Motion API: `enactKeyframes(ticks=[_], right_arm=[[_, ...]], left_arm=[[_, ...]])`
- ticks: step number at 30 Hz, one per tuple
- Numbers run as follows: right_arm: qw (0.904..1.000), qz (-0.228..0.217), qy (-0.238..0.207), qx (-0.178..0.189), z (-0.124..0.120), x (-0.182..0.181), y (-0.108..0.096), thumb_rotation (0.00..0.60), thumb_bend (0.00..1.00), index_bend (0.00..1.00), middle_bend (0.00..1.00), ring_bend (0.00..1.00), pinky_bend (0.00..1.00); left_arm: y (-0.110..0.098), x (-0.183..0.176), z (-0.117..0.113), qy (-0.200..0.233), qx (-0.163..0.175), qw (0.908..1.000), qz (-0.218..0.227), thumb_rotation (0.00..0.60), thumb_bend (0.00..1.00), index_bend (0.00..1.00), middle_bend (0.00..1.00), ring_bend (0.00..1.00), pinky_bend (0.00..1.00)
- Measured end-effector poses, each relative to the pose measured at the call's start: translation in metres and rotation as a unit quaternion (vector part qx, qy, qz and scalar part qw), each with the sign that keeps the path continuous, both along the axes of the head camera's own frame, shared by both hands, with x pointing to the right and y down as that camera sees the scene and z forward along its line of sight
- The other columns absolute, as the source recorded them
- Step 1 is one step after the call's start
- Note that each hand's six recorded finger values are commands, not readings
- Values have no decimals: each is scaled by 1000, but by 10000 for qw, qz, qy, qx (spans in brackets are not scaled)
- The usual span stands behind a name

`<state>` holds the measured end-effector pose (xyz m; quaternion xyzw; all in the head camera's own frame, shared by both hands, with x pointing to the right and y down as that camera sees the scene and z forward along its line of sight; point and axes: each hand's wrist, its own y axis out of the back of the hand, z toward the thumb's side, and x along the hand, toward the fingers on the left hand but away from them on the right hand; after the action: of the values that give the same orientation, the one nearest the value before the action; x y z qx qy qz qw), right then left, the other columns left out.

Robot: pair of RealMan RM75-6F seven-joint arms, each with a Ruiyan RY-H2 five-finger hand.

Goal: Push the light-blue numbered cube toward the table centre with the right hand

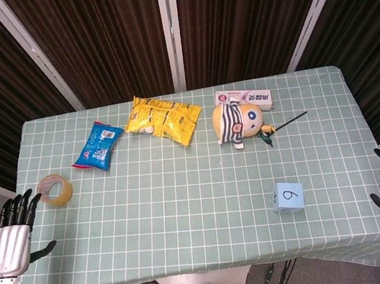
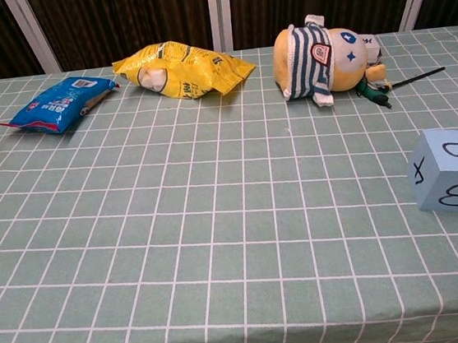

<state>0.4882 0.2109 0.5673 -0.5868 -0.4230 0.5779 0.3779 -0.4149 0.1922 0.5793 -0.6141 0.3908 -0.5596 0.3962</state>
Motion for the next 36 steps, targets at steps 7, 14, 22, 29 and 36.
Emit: enactKeyframes(ticks=[7, 14, 22, 29, 36], right_arm=[[10000, -38, 1, 25, -3, -2, -1, 600, 210, 0, 0, 0, 0], [9997, -174, -154, -101, -2, -8, -2, 600, 998, 0, 57, 30, 56], [9987, -456, 117, -211, 4, -17, -2, 600, 1000, 0, 819, 743, 674], [9921, -722, 391, -952, 17, -18, 18, 600, 1000, 70, 870, 778, 681], [9771, -872, 604, -1847, 36, -24, 32, 600, 1000, 194, 873, 778, 681]], left_arm=[[1, 0, 2, 14, -42, 10000, 1, 600, 0, 71, 0, 0, 57], [-1, 3, 3, 23, -83, 10000, 22, 600, 0, 71, 0, 0, 58], [0, 3, 5, 3, -125, 9999, 39, 600, 0, 71, 0, 0, 58], [5, 3, 12, 18, -214, 9998, 55, 600, 0, 71, 0, 0, 58], [7, 3, 17, 57, -271, 9996, 57, 600, 0, 71, 0, 0, 58]])
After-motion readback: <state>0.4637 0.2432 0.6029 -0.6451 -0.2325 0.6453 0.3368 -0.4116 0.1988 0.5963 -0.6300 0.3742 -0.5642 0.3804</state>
